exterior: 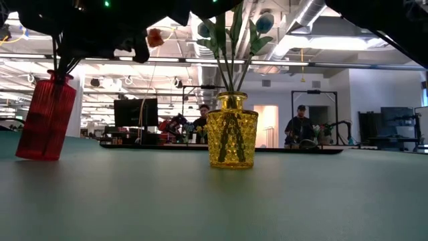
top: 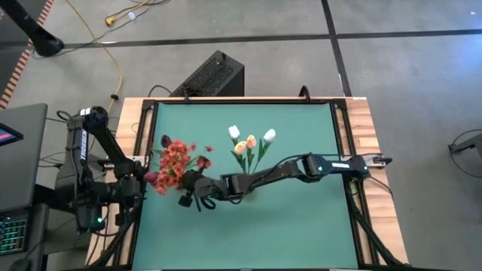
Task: Sort flowers into vase by color
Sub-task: Put the orange flowers into the red vase
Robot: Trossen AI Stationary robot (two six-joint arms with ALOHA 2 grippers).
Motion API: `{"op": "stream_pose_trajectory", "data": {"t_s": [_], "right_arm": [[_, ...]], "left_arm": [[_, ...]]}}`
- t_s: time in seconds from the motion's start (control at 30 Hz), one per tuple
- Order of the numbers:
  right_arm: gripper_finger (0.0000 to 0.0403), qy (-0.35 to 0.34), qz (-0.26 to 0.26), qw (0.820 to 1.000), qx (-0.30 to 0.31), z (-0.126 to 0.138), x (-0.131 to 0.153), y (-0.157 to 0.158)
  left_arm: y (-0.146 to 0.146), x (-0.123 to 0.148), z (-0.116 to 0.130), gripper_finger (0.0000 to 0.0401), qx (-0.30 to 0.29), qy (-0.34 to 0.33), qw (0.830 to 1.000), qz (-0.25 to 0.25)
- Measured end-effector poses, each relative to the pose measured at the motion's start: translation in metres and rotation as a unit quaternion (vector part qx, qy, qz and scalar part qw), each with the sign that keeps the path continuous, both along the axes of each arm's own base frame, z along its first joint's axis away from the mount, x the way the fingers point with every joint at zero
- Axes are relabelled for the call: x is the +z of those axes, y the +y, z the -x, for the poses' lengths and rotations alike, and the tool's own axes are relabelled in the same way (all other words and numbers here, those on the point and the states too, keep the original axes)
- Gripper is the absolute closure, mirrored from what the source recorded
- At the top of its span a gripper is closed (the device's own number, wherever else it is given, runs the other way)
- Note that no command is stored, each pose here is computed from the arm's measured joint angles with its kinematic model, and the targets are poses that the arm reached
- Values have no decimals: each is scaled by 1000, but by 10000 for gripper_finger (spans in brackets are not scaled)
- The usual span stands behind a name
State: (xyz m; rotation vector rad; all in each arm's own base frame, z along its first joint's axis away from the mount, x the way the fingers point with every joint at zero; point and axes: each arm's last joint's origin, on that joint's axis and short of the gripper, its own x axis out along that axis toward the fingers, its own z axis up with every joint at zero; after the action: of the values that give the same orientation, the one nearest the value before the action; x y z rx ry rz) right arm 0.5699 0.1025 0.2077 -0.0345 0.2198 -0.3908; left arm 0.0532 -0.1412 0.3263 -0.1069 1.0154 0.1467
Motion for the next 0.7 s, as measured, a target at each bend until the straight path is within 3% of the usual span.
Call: {"op": "stream_pose_trajectory", "data": {"t_s": [0.7], "right_arm": [[380,36,-23,996,82,-3,-6,-10]], "left_arm": [[0,1,-1,312,-1,-19,1000,-7]]}}
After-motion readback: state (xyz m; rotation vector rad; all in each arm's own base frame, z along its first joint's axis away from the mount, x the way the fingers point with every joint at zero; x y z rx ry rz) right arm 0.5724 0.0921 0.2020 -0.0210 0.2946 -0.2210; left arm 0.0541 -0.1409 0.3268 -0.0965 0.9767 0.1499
